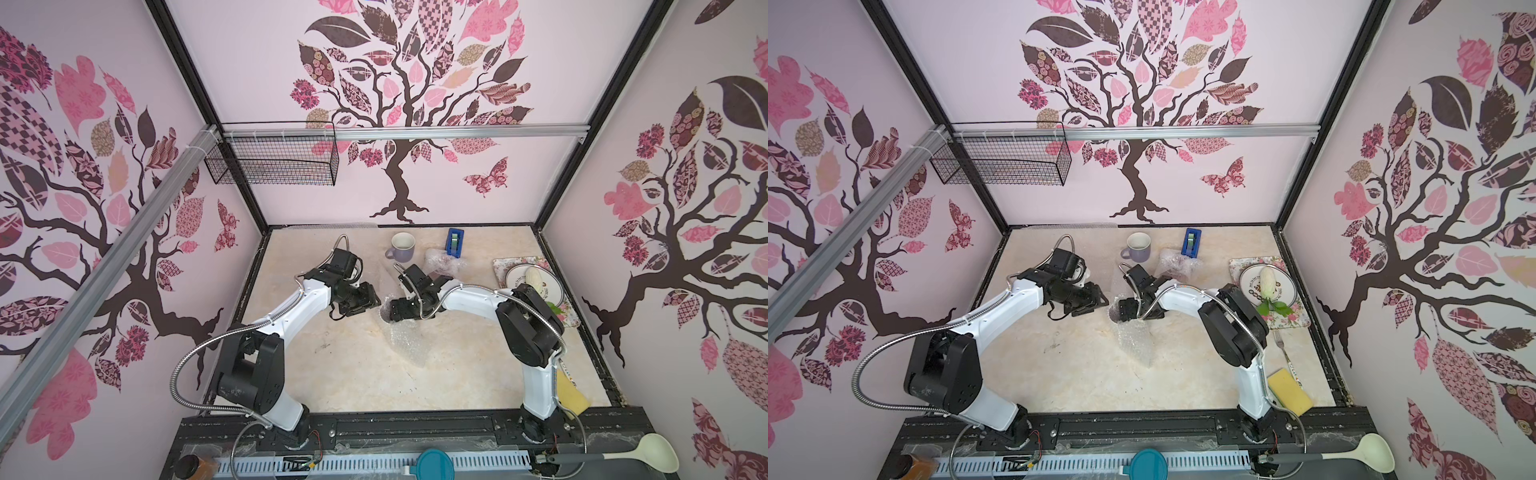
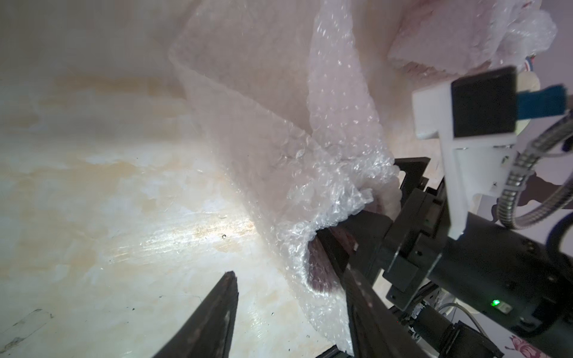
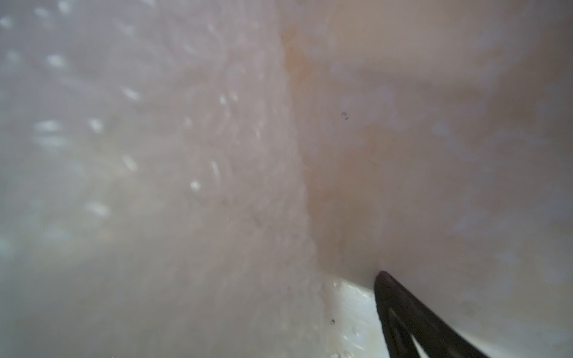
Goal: Wrap mugs in bubble wrap
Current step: Wrap the mug in bubble wrap.
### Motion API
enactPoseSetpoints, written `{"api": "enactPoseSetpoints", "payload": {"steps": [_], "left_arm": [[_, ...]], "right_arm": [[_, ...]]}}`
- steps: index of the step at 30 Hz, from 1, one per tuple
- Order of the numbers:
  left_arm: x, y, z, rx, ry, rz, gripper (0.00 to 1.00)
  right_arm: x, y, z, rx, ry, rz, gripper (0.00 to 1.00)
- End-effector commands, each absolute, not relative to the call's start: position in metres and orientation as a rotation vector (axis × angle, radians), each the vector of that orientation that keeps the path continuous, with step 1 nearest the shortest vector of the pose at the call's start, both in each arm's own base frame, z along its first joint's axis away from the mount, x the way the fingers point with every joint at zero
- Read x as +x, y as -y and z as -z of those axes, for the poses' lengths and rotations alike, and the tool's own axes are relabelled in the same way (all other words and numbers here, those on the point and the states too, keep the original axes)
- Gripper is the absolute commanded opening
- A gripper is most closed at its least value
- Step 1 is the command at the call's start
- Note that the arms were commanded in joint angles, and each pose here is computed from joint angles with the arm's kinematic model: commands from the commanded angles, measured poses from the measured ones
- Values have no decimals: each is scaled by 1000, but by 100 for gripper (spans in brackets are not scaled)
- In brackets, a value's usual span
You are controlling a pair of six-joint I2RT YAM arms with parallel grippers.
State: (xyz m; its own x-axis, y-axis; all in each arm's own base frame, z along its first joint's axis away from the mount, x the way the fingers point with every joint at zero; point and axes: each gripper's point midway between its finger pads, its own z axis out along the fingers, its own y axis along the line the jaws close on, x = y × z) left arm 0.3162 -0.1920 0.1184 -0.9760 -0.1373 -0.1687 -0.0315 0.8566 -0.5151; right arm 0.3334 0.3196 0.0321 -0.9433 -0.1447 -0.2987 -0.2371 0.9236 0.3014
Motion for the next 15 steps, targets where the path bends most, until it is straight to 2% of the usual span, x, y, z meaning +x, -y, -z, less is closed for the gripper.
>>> {"api": "enactPoseSetpoints", "payload": {"steps": [1,5,10,15], "left_arm": [[310,200,-104,-45,-2861,790,59],[309,206,-86,-28,-2896,747,66],[316,201,-57,-77,-2973,579,69],[325,197,-39,-120,-3003,474,69]], "right_arm": [[314,-295,-4,-283,-2914,-346,97],[315,-299,-10,-284,-2901,-386,97],[319,-307,-28,-276,-2856,-457,98],[326,-309,-75,-225,-2761,-583,100]]}}
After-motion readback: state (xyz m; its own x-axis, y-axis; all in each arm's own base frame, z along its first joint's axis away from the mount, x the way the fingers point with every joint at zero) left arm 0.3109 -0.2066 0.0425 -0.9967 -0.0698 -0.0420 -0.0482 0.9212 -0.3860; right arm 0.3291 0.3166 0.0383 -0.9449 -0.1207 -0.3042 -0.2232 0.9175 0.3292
